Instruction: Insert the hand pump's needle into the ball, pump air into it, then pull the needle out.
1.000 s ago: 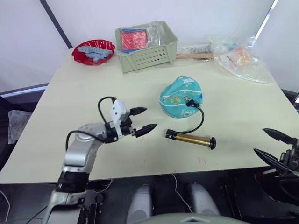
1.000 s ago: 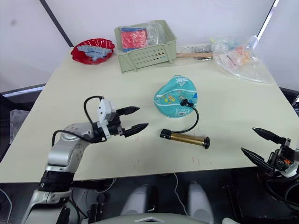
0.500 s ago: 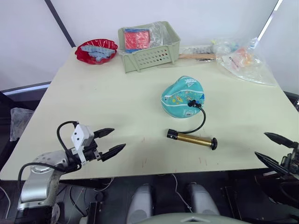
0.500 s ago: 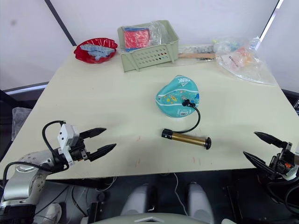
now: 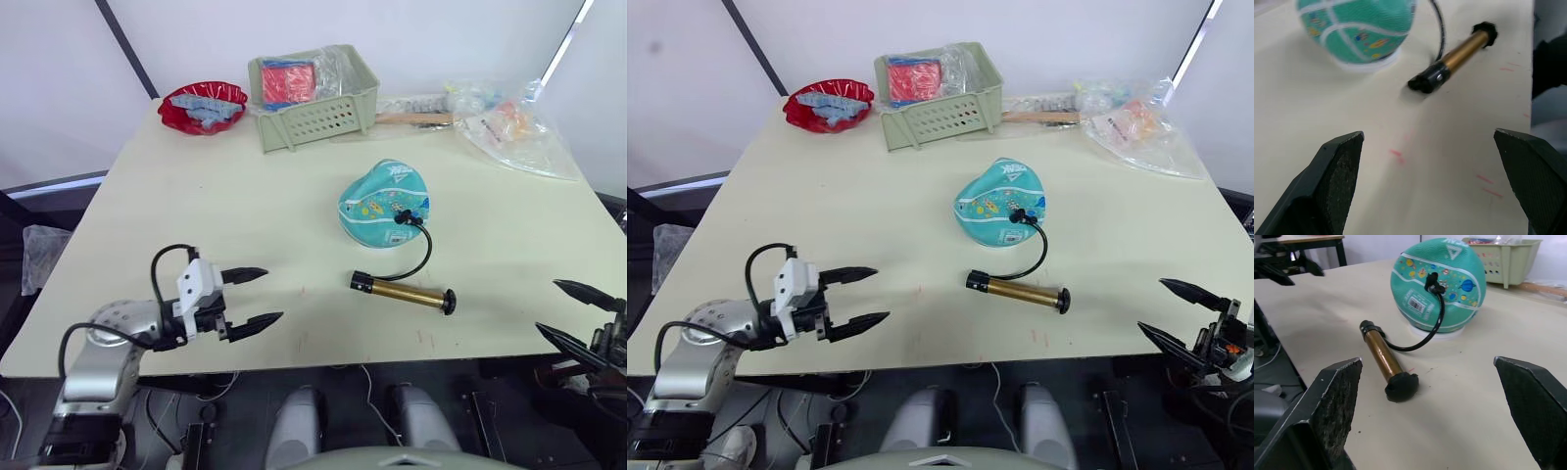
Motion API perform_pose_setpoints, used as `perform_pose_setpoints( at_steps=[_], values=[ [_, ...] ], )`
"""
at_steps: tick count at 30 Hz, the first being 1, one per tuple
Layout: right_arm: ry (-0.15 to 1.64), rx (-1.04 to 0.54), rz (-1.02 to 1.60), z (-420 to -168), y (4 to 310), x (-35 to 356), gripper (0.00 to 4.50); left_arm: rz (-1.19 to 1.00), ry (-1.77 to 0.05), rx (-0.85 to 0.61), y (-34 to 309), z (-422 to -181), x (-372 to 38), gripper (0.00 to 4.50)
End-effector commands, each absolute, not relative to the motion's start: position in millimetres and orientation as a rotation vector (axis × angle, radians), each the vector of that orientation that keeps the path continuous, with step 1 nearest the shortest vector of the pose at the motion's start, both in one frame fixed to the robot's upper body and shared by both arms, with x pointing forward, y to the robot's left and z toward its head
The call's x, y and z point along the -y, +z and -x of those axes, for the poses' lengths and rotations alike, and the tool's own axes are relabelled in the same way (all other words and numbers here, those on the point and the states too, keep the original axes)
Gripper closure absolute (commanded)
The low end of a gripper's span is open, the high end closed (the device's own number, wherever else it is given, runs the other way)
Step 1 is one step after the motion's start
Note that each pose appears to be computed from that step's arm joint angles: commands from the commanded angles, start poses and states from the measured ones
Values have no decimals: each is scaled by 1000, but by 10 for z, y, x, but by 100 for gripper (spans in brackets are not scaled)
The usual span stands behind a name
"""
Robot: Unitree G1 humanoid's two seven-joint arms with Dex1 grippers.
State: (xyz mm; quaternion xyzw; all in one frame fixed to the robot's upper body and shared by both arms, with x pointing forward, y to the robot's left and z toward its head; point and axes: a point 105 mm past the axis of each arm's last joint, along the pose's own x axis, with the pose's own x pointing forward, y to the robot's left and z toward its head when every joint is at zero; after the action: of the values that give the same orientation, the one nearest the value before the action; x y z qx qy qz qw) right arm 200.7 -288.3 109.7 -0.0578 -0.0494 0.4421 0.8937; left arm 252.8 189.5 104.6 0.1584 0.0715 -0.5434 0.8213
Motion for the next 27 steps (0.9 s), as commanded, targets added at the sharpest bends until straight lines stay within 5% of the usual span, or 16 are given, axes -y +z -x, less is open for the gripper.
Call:
perform_pose_setpoints(
  at_steps=[1,16,27],
  values=[
    [966,128,152,-1972,1211,2845,0,-404,-1309,-109,1184,-2568,-1580,2],
    [982,115,148,-1941,1268,2792,0,-569,-1685,-66,1356,-2866,-429,2],
    [968,111,154,-1917,1261,2764,0,-673,-1759,-201,1191,-2944,115,2]
  ],
)
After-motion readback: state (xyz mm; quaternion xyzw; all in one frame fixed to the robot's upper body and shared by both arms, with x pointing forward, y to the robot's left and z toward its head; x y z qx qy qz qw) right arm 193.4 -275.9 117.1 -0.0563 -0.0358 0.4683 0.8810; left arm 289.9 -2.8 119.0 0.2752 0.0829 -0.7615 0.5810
